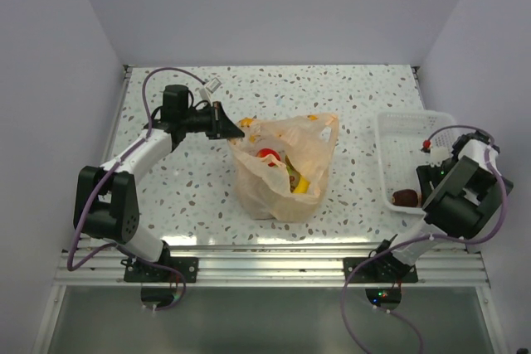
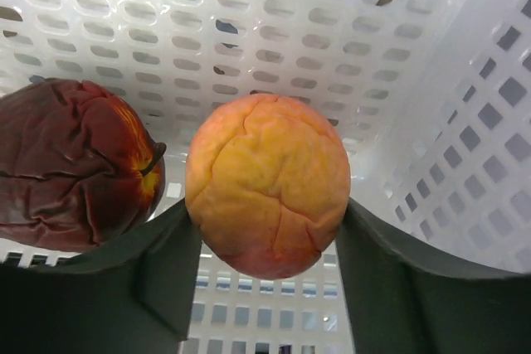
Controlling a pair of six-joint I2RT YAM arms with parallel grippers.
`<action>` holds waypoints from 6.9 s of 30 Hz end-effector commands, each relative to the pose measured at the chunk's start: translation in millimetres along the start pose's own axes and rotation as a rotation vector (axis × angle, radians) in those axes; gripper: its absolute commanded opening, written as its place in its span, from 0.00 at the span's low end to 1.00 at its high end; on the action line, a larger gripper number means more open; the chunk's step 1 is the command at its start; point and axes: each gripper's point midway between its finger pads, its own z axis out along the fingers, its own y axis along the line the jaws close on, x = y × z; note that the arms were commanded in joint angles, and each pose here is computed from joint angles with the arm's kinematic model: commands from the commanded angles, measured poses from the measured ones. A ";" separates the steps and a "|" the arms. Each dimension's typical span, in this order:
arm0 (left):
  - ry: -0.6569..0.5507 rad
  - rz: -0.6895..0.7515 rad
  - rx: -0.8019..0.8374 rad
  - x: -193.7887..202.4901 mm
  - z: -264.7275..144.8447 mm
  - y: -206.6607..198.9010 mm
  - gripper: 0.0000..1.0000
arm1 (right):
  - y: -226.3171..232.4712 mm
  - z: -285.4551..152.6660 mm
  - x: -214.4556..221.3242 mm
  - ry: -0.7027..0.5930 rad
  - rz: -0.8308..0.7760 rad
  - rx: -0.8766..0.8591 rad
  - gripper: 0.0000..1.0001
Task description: Place the fake fruits into the plastic bag and tie a complex knot
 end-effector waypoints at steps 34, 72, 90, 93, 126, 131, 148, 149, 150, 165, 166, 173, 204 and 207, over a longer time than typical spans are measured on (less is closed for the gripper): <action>-0.011 0.066 0.033 -3.3 -5.2 -7.9 0.00 | 411.9 -177.1 -124.0 -0.583 -0.713 -0.559 0.43; 0.019 0.126 0.012 -11.5 -3.3 -2.7 0.00 | 272.4 -176.5 -179.9 -0.601 -0.345 -0.501 0.86; -0.036 0.428 -0.118 -69.7 -32.4 -33.8 0.33 | 328.6 -196.1 -165.2 -0.637 -0.406 -0.751 0.00; -0.107 0.543 -0.160 -96.9 -51.7 -59.9 0.51 | 332.9 -226.9 -157.5 -0.739 -0.420 -0.774 0.00; 0.421 1.535 -0.100 32.2 41.5 -124.6 0.67 | 331.5 -243.3 -128.1 -0.785 -0.359 -0.759 0.00; 0.561 1.560 0.017 63.1 49.7 -104.6 0.67 | 332.2 -246.9 -128.6 -0.792 -0.359 -0.765 0.00; 0.638 1.557 -0.062 80.8 73.1 -52.2 0.33 | 332.3 -246.3 -126.6 -0.790 -0.354 -0.769 0.00; 0.644 1.551 -0.084 83.2 72.1 -45.7 0.39 | 332.1 -243.8 -126.6 -0.786 -0.351 -0.768 0.00; 0.630 1.560 -0.106 79.3 70.4 -45.0 0.46 | 332.3 -243.2 -126.9 -0.784 -0.351 -0.770 0.00; 0.665 1.589 -0.105 76.0 67.2 -33.6 0.56 | 332.7 -243.6 -125.7 -0.780 -0.356 -0.773 0.00; 0.708 1.576 -0.094 81.9 64.1 -26.6 0.51 | 331.7 -242.6 -125.8 -0.780 -0.354 -0.765 0.00; 0.708 1.570 -0.077 72.7 76.7 -25.5 0.15 | 325.2 -245.0 -129.8 -0.802 -0.353 -0.728 0.00; -0.301 1.404 -0.468 -72.9 -102.3 -153.3 0.00 | 271.8 -319.2 -155.7 -1.172 -0.340 -0.371 0.00; -0.338 1.308 -0.566 -82.2 -112.7 -133.6 0.00 | 267.4 -321.0 -151.5 -1.238 -0.416 -0.304 0.00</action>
